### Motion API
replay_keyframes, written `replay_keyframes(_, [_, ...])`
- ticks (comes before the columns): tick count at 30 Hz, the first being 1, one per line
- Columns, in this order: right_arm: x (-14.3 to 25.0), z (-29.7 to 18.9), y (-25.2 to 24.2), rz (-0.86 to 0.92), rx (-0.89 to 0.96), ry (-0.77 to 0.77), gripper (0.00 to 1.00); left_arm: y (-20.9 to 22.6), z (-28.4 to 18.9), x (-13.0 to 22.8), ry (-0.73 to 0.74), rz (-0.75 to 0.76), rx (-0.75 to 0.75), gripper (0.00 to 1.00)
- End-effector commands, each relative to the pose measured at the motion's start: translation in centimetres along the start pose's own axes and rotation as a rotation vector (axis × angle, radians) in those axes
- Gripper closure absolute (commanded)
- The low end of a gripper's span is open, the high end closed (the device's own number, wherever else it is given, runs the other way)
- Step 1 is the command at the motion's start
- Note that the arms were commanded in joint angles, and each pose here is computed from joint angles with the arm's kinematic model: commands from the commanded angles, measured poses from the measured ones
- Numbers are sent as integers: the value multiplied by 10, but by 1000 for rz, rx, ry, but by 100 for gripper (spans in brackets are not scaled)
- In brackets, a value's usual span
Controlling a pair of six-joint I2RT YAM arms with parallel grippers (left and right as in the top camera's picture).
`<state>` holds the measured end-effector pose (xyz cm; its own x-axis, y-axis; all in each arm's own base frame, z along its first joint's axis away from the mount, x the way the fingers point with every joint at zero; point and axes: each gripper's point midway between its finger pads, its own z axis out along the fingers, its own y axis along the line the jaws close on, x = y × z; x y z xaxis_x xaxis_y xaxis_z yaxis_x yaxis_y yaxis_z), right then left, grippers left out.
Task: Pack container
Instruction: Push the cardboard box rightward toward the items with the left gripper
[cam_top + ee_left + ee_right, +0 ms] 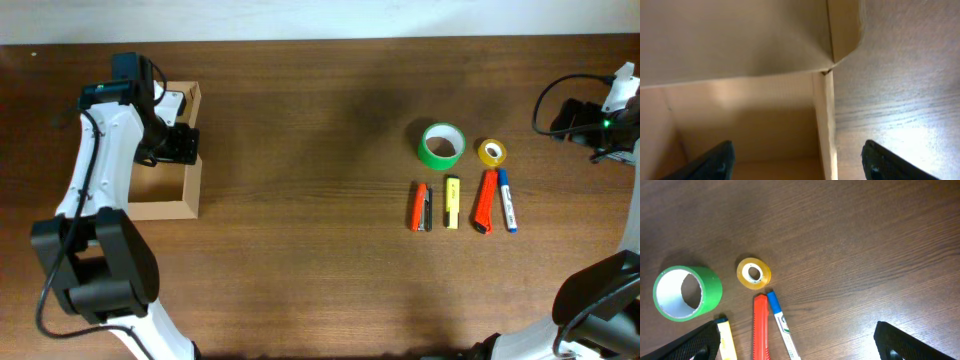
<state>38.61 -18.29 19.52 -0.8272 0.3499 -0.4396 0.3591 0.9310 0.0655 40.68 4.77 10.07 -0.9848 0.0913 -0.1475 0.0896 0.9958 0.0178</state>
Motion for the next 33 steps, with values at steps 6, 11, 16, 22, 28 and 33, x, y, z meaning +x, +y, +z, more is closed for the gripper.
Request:
replay_keyframes(6, [-3,1,-1,11,-6,-13,1,-28,40,16,114,14,79,21])
replay_keyframes(11, [-4,1,-1,10,-6,-17,1,-35,61,38,170,21,89,50])
replay_keyframes(16, [-4,1,-1,10,-6,-16,1,-36,62,30,144,30,81,98])
replay_keyframes(22, [-4,1,-1,11,-6,-16,1,-39,40,-9,25,55,63,98])
replay_keyframes(28, [-4,1,-1,10,-7,-16,1,-76,-60,-94,-255,20,35,98])
replay_keyframes(33, [-4,1,1,10,-13,-15,1,-159,-170,-146,-576,-175,118,98])
